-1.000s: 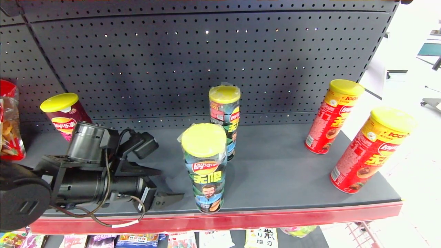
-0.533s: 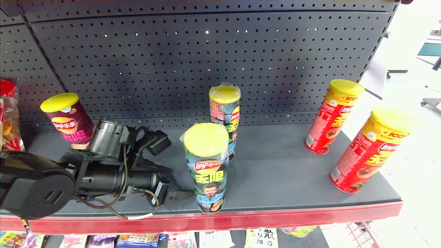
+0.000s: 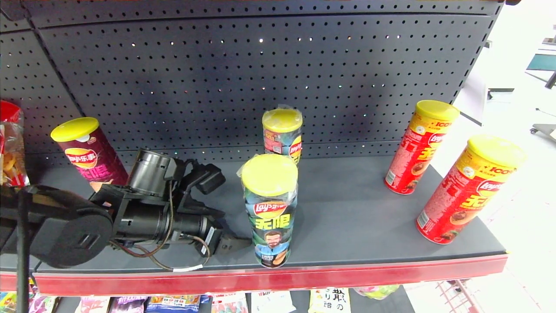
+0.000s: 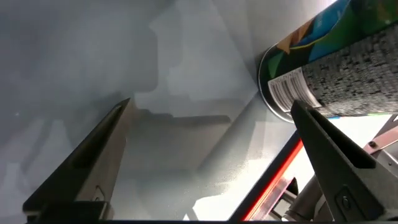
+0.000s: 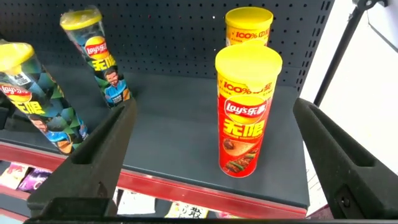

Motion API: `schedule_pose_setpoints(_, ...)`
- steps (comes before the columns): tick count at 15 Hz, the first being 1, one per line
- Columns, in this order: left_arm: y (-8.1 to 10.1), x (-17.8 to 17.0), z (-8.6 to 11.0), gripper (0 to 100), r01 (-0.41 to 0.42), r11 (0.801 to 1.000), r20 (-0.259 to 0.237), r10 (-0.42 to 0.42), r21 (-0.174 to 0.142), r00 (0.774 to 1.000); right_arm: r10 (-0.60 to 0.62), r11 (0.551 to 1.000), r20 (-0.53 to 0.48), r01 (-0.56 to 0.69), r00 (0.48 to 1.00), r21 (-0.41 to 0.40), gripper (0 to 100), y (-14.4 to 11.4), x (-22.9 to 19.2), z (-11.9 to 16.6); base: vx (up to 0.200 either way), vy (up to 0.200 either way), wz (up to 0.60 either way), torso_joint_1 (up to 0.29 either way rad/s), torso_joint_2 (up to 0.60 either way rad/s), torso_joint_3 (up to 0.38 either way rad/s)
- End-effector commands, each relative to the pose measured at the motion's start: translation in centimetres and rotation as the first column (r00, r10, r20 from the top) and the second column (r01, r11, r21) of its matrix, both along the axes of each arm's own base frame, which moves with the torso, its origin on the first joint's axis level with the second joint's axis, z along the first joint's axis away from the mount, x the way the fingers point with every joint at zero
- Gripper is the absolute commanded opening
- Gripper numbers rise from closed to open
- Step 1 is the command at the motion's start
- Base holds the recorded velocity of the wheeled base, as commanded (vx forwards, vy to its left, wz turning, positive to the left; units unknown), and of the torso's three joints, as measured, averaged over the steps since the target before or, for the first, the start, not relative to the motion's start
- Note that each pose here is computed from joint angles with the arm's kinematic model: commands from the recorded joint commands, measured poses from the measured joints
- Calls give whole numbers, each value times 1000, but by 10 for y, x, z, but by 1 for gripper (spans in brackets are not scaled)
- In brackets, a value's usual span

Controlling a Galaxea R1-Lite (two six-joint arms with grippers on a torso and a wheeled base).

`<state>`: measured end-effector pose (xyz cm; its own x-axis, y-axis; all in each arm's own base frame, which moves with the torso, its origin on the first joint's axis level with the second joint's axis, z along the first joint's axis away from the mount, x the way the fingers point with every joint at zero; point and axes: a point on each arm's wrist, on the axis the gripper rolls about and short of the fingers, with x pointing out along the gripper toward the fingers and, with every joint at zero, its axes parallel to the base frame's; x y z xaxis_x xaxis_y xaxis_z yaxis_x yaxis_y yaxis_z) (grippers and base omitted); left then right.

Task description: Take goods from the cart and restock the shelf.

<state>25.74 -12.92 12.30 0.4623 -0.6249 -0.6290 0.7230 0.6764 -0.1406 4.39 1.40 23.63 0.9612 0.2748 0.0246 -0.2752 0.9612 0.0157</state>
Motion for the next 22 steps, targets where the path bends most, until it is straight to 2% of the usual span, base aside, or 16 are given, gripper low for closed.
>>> schedule_pose_setpoints(1,2,-2,1,100,-5,1000,1,5,1,1000,2,1000,-1,-2,1000,-1,100,0,1,0,0,0,0,0,0,0)
schedule_pose_setpoints(3,5,-5,3,100,-10,1000,5,10,-3,1000,2,1000,-4,-2,1000,-2,100,0,1,-1,0,0,0,0,0,0)
schedule_pose_setpoints(4,19,-20,14,100,-36,999,36,37,-17,999,5,1000,-26,-5,1000,-10,100,0,0,-3,0,0,0,0,0,0)
schedule_pose_setpoints(6,30,-31,23,100,-67,997,71,69,-24,995,8,1000,-38,-9,999,-13,100,-2,-6,-8,0,0,0,0,0,0)
schedule_pose_setpoints(8,41,-36,37,100,-107,993,126,111,-42,986,8,1000,-48,-9,999,-17,100,-6,-17,-25,0,0,0,0,0,0)
schedule_pose_setpoints(11,62,-56,55,100,-163,984,204,175,-76,963,-6,999,-90,2,996,-42,100,-9,-25,-32,0,0,0,0,0,0)
schedule_pose_setpoints(15,79,-102,59,100,-182,978,275,203,-102,940,-13,999,-85,10,996,-42,100,-10,-27,-32,0,0,0,0,0,0)
schedule_pose_setpoints(16,87,-127,59,100,-206,971,316,234,-119,920,-33,999,-70,30,997,-40,100,-11,-30,-32,0,0,0,0,0,0)
schedule_pose_setpoints(17,89,-133,59,100,-210,970,329,239,-124,913,-39,999,-68,36,997,-39,100,-12,-31,-32,0,0,0,0,0,0)
schedule_pose_setpoints(18,94,-150,60,100,-221,964,370,260,-145,892,-57,998,-57,55,997,-36,100,-13,-33,-33,0,0,0,0,0,0)
schedule_pose_setpoints(19,97,-159,59,100,-238,957,382,284,-163,880,-68,997,-56,66,996,-36,100,-13,-34,-34,0,0,0,0,0,0)
schedule_pose_setpoints(20,102,-169,57,100,-267,945,393,322,-188,861,-72,997,-49,70,996,-33,100,-14,-36,-35,0,0,0,0,0,0)
schedule_pose_setpoints(22,110,-185,57,100,-367,901,421,433,-233,797,-66,997,-50,64,997,-31,100,-14,-36,-35,0,0,0,0,0,0)
